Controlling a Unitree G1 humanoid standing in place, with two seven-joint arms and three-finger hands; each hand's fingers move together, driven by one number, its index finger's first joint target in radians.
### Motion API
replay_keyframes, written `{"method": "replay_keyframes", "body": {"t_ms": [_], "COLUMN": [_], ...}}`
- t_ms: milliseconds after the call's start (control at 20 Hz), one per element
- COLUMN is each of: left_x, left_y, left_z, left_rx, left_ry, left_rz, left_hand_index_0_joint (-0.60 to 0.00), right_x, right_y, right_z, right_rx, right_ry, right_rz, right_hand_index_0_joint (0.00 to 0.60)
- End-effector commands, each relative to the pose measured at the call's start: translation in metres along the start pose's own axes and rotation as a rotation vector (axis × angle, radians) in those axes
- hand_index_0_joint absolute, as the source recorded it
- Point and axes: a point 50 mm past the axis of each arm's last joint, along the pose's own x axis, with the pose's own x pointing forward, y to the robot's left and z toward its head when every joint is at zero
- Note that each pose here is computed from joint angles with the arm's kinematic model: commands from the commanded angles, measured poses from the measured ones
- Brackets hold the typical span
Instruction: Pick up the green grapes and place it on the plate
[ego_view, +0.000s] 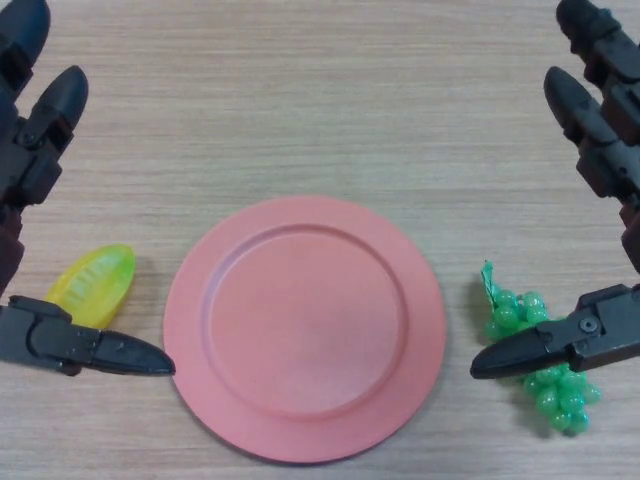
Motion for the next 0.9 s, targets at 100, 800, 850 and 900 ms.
{"method": "replay_keyframes", "body": {"t_ms": [100,800,850,900], "left_x": [-0.003,-0.005,-0.005,-0.006], "left_y": [0.003,-0.002,-0.002,-0.002], "left_z": [0.028,0.028,0.027,0.027], "left_rx": [0.134,0.142,0.14,0.137], "left_ry": [-0.197,-0.209,-0.207,-0.203], "left_rz": [0.021,0.016,0.017,0.018], "left_hand_index_0_joint": [0.0,0.0,0.0,0.0], "right_x": [-0.001,0.006,0.007,0.01], "right_y": [-0.016,-0.009,-0.008,-0.006], "right_z": [0.004,-0.131,-0.134,-0.14], "right_rx": [-0.128,-0.445,-0.445,-0.442], "right_ry": [-0.094,0.208,0.215,0.233], "right_rz": [-0.144,-0.199,-0.195,-0.19], "right_hand_index_0_joint": [0.0,0.0,0.0,0.0]}}
